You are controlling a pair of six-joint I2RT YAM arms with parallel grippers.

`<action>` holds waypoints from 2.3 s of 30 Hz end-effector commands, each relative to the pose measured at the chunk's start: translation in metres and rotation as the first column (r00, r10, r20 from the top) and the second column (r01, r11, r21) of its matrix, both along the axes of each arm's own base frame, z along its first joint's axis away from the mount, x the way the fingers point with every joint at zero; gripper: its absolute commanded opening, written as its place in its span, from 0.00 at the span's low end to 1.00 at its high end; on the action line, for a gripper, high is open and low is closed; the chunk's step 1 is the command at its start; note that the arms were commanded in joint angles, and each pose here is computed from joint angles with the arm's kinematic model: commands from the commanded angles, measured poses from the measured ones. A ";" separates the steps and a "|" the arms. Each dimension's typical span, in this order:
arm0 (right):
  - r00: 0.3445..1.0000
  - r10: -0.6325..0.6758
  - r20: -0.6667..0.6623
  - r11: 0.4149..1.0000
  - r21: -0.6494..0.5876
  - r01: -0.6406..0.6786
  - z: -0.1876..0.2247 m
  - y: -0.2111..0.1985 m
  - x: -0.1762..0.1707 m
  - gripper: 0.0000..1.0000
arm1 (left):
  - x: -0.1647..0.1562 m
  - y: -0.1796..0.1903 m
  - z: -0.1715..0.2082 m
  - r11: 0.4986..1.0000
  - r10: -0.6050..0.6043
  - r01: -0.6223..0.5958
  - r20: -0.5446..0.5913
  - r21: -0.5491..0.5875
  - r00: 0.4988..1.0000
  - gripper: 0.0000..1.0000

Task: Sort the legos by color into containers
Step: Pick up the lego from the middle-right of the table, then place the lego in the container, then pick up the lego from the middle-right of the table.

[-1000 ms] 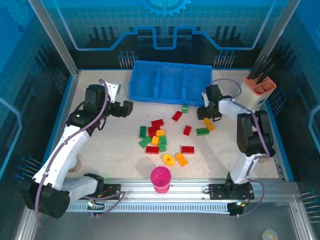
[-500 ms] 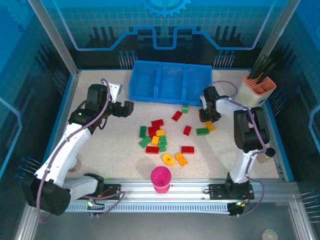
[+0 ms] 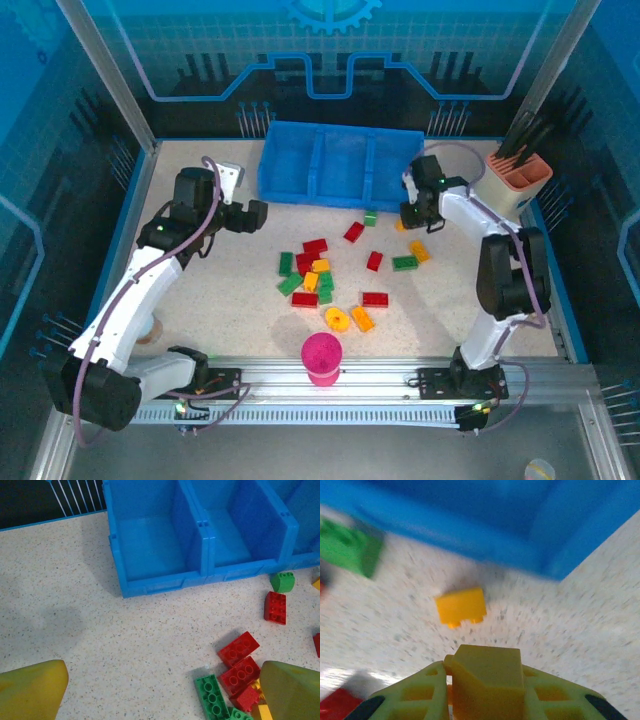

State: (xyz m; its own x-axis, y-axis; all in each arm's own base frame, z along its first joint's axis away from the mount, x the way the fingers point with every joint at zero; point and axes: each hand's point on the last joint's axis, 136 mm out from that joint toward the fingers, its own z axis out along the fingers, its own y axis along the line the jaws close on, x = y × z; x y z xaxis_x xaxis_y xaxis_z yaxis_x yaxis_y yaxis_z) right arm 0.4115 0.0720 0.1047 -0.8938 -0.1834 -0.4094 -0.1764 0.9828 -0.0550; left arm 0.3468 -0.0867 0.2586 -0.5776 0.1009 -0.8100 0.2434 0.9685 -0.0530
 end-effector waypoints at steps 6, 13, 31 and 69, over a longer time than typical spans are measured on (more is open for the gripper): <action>0.977 0.079 0.196 0.997 -0.019 -0.076 0.055 0.021 0.049 0.25 | 0.002 -0.002 -0.001 1.000 -0.015 0.015 0.007 0.014 1.000 0.99; 0.952 0.101 0.290 0.995 -0.015 -0.101 0.047 0.037 0.102 0.24 | 0.003 -0.002 -0.004 1.000 -0.019 0.019 -0.002 0.016 1.000 0.99; 0.966 0.107 0.237 0.994 -0.043 -0.099 0.008 0.044 0.144 0.41 | 0.005 -0.006 -0.012 1.000 -0.031 0.031 -0.028 0.002 0.999 0.99; 0.997 -0.074 0.012 0.997 0.039 0.073 -0.049 0.016 0.023 0.70 | 0.001 -0.011 -0.011 0.999 -0.044 0.043 -0.039 -0.026 0.998 0.99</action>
